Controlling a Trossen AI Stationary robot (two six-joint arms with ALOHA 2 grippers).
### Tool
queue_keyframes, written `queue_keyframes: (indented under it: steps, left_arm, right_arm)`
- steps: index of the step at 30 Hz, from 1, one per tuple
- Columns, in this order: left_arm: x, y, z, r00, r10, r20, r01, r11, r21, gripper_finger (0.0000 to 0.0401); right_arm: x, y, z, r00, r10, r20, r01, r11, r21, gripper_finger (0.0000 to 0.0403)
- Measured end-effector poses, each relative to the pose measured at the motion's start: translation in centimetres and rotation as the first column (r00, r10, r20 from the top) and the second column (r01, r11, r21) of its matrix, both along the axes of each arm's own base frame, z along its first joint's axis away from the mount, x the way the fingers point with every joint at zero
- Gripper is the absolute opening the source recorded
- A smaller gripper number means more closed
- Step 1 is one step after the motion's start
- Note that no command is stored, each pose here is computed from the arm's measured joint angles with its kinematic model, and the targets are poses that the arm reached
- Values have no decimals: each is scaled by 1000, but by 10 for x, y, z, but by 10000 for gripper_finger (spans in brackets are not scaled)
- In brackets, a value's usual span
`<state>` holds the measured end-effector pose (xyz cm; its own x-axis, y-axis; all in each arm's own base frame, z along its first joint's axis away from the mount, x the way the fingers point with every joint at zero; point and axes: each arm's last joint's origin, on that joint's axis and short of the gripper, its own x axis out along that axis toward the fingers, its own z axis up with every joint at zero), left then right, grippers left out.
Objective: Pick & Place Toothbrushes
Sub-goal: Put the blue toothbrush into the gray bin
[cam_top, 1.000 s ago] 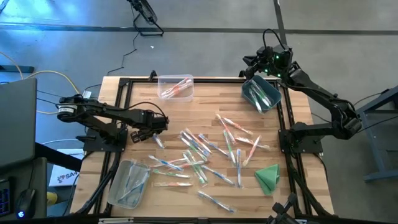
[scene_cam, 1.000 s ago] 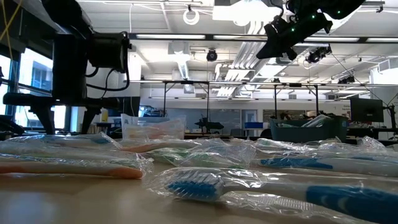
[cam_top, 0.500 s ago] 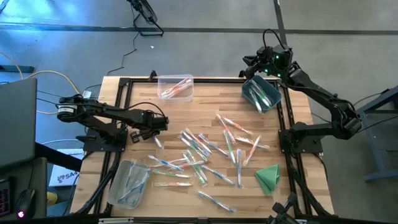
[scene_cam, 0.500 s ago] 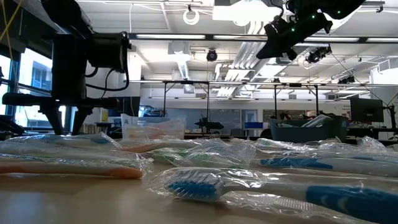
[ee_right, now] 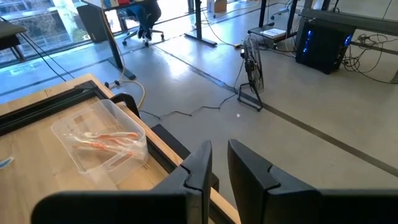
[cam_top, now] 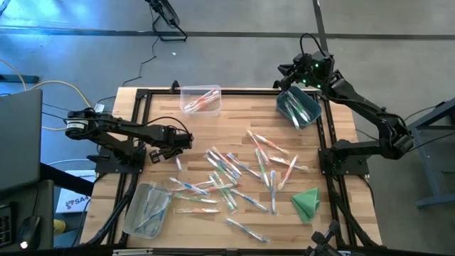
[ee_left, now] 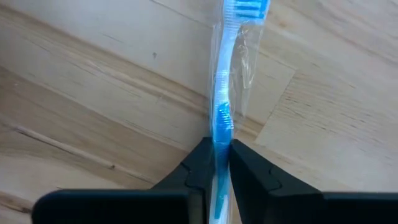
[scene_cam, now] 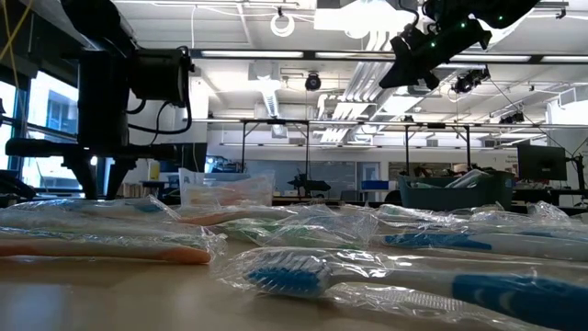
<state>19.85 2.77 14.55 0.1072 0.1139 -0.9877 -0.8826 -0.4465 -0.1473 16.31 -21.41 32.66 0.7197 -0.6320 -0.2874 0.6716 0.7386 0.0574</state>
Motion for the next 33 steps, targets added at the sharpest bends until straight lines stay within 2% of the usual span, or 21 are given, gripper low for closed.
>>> queue_keyframes:
  steps: [15,24,30,33]
  left_arm:
    - [0,-1,0,1000,-3,4,3,1000,-23,44]
    - [1,-1,2,999,-42,-4,42,999,-22,43]
    - [1,-1,2,998,-57,-6,57,998,-20,13]
    - [1,-1,2,997,-76,-9,75,997,-18,10]
  right_arm:
    - [-1,1,-3,1000,0,-20,0,1000,26,45]
    - [-1,1,-3,1000,0,-20,0,1000,26,45]
    - [-1,1,-4,1000,0,-23,0,1000,30,45]
    - [-1,1,-4,1000,0,-24,0,1000,32,45]
